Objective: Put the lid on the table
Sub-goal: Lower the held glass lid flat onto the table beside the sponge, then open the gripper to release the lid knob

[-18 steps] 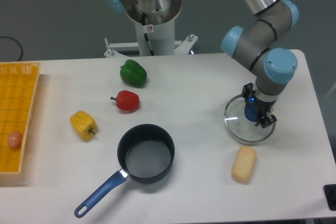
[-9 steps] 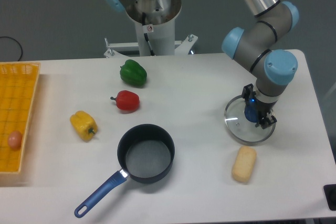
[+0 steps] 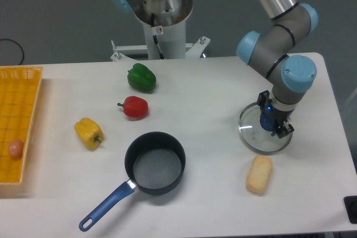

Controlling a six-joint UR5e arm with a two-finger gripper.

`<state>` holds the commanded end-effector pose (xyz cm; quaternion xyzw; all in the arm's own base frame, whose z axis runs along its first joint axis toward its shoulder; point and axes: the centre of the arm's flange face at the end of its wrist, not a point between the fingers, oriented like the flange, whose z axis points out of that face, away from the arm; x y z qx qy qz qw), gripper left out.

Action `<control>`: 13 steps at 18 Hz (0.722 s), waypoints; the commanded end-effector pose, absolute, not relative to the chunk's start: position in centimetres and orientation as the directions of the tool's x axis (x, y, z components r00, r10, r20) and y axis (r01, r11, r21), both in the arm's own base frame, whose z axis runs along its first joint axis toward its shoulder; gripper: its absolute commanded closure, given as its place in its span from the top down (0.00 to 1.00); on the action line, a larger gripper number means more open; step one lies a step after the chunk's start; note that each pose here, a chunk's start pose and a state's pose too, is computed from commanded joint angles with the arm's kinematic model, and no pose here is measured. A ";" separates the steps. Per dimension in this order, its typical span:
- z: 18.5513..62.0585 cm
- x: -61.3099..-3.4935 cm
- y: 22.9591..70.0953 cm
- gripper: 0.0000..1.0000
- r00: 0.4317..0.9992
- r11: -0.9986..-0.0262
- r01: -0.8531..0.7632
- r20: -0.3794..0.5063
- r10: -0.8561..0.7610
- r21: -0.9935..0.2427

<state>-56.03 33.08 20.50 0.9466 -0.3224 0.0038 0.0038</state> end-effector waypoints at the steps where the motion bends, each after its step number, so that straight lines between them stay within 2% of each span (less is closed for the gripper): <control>1: 20.6 -56.0 33.1 0.69 0.792 -0.792 -0.610 0.008 -0.610 0.005; 13: 20.4 -56.0 33.1 0.70 0.792 -0.792 -0.610 0.011 -0.610 0.004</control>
